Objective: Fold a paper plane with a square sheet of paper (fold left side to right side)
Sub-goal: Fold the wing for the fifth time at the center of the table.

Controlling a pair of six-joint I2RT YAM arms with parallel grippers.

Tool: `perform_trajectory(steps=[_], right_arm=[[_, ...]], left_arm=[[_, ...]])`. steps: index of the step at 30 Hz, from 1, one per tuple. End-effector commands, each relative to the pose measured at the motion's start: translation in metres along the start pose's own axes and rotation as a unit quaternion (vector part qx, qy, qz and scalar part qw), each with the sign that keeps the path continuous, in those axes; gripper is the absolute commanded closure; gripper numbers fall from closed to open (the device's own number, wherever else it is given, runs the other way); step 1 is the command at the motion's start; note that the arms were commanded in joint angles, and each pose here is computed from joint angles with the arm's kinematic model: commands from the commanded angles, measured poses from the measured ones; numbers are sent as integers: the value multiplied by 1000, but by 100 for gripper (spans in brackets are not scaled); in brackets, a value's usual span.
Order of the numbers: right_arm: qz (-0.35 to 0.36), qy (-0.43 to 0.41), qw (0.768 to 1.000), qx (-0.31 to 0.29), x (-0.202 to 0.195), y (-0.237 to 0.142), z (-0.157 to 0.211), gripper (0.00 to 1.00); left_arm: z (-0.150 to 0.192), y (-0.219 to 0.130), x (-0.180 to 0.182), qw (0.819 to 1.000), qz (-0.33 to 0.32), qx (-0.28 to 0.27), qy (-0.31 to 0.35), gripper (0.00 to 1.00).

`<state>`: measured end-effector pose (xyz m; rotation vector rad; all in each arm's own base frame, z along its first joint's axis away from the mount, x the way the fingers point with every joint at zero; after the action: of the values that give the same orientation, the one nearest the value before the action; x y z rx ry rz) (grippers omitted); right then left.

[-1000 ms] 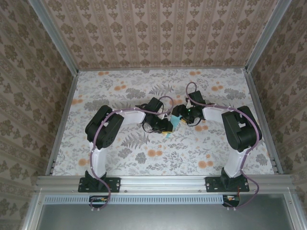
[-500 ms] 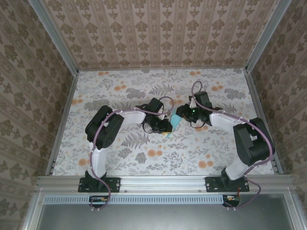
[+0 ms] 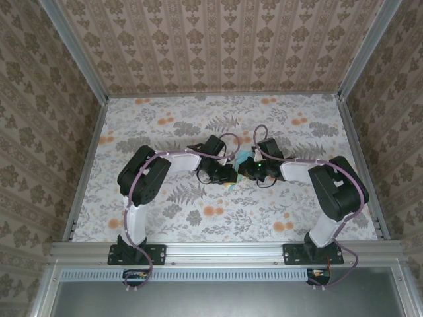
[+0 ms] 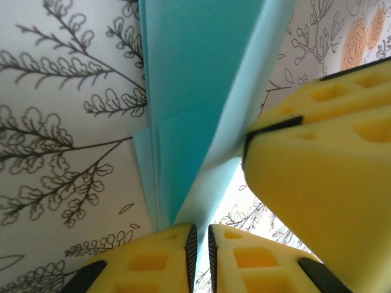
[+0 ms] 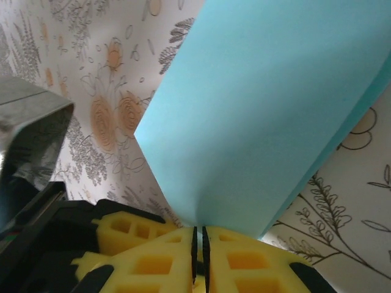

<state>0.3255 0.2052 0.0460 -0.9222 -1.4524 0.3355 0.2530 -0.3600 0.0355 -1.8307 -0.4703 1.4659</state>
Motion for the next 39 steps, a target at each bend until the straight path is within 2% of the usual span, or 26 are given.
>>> perform_trajectory(steps=[1,24,39], right_arm=[[9,-11,1000,0,-2,5,-3,87],[56,-27,998,-13,-25,11,-28,88],[55,-24,998,-22,-30,11,-55,88]], left_arm=[[37,9,35,995,-68,57,-36,82],[42,10,39,994,-72,66,-40,84],[46,12,41,994,-73,73,-42,85]])
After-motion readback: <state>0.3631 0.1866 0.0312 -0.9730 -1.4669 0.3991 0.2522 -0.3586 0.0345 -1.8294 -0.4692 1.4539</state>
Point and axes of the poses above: each hand's point on the last joint's axis, 136 mm out from that joint toward the fingers, its own y axis out along the fingers, its own x axis along the line the jaws close on, z = x × y, the point moved 2 cm from there along -y, back along the fingers, and after that the axes turned 2 degrees about y, right-handed, at the moved point
